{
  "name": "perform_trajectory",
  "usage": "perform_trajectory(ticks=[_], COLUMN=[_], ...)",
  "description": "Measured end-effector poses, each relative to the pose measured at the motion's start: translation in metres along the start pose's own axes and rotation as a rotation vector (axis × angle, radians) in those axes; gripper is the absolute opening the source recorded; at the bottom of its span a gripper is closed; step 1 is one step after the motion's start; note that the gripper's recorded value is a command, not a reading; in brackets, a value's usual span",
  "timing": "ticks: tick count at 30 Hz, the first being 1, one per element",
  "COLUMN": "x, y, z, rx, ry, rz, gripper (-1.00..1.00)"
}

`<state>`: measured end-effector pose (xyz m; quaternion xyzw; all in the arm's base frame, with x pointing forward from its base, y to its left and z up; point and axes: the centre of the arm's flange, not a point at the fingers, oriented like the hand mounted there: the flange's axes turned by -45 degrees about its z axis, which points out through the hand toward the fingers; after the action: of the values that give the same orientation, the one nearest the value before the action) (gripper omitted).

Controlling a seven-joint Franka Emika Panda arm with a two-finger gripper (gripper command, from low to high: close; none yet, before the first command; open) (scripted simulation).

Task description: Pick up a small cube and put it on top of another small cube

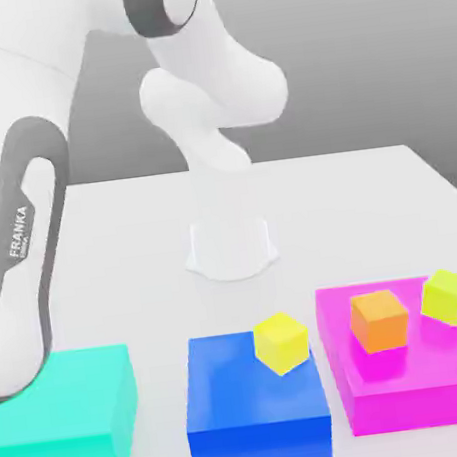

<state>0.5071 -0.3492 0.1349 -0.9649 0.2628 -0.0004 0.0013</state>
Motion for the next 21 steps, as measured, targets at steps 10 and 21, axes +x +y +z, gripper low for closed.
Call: perform_trajectory(ticks=[10,21], x=[-0.028,-0.156], y=[-0.095,-0.24], z=[-0.086,-0.169], rx=[0.016,0.066], ry=[0.0,-0.023], rz=[-0.105,-0.322], gripper=[-1.0,-1.0])
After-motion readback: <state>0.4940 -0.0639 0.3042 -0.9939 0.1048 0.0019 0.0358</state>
